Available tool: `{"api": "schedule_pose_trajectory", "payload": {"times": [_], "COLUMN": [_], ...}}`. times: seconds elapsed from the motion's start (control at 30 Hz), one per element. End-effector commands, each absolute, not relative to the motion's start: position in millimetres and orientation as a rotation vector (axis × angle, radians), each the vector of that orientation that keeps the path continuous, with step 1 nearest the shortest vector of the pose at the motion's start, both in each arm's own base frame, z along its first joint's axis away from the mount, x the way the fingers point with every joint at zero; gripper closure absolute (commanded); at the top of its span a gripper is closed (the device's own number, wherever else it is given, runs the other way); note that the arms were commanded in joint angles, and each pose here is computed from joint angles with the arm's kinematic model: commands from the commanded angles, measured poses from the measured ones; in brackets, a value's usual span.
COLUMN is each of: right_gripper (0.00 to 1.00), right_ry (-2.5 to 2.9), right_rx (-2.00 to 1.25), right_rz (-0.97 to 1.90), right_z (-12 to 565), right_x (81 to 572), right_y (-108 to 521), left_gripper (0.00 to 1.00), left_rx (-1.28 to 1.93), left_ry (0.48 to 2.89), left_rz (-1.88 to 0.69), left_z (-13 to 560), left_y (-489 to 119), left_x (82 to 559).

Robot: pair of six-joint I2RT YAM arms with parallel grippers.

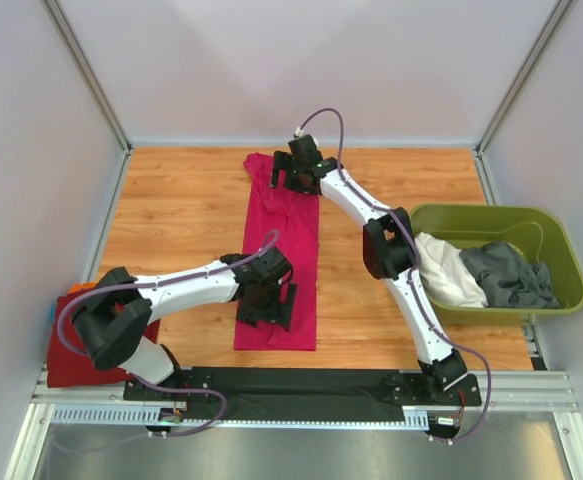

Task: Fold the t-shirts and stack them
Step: Fold the tshirt

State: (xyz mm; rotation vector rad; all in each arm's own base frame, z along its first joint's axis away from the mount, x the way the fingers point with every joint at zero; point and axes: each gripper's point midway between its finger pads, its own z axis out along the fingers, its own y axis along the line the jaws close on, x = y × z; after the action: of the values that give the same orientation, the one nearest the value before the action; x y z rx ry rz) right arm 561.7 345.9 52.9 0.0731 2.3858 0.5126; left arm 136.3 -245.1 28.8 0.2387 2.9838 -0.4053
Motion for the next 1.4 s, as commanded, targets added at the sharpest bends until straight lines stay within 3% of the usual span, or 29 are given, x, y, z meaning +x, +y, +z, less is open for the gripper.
{"api": "schedule_pose_trajectory", "payload": {"times": [0.0, 0.03, 0.17, 0.23, 0.27, 0.3, 0.37, 0.43, 0.53, 0.67, 0.87, 1.03, 1.37], "right_gripper": [0.00, 0.00, 0.00, 0.00, 0.00, 0.00, 0.00, 0.00, 0.01, 0.18, 0.22, 0.32, 0.33], "right_ry": [2.142, 2.075, 2.023, 2.122, 2.091, 2.196, 2.213, 2.374, 2.474, 2.593, 2.760, 2.834, 2.884], "right_rx": [-0.010, -0.032, -0.044, -0.015, 0.000, 0.018, 0.046, 0.098, 0.190, 0.302, 0.285, 0.318, 0.332], "right_rz": [0.680, 0.705, 0.737, 0.708, 0.725, 0.686, 0.644, 0.560, 0.549, 0.662, 0.618, 0.685, 0.633], "right_z": [202, 249, 328, 305, 330, 291, 293, 232, 191, 144, 83, 59, 34], "right_x": [567, 558, 509, 484, 462, 445, 410, 367, 301, 228, 142, 112, 97], "right_y": [346, 341, 318, 304, 294, 289, 272, 261, 246, 259, 267, 284, 288], "left_gripper": [0.08, 0.07, 0.04, 0.04, 0.03, 0.03, 0.03, 0.04, 0.09, 0.14, 0.22, 0.25, 0.33], "left_rx": [0.306, 0.310, 0.211, 0.117, 0.085, 0.062, -0.013, -0.101, -0.156, -0.205, -0.322, -0.455, -0.479], "left_ry": [2.858, 2.830, 2.705, 2.676, 2.664, 2.658, 2.633, 2.653, 2.670, 2.721, 2.704, 2.793, 2.763], "left_rz": [-0.428, -0.430, -0.462, -0.514, -0.514, -0.536, -0.564, -0.632, -0.695, -0.827, -0.845, -0.861, -0.899], "left_z": [88, 100, 148, 159, 158, 157, 149, 140, 122, 103, 86, 58, 40], "left_y": [-245, -243, -226, -208, -201, -195, -176, -161, -151, -156, -146, -145, -149], "left_x": [150, 152, 168, 171, 173, 172, 175, 170, 161, 131, 110, 92, 93]}}
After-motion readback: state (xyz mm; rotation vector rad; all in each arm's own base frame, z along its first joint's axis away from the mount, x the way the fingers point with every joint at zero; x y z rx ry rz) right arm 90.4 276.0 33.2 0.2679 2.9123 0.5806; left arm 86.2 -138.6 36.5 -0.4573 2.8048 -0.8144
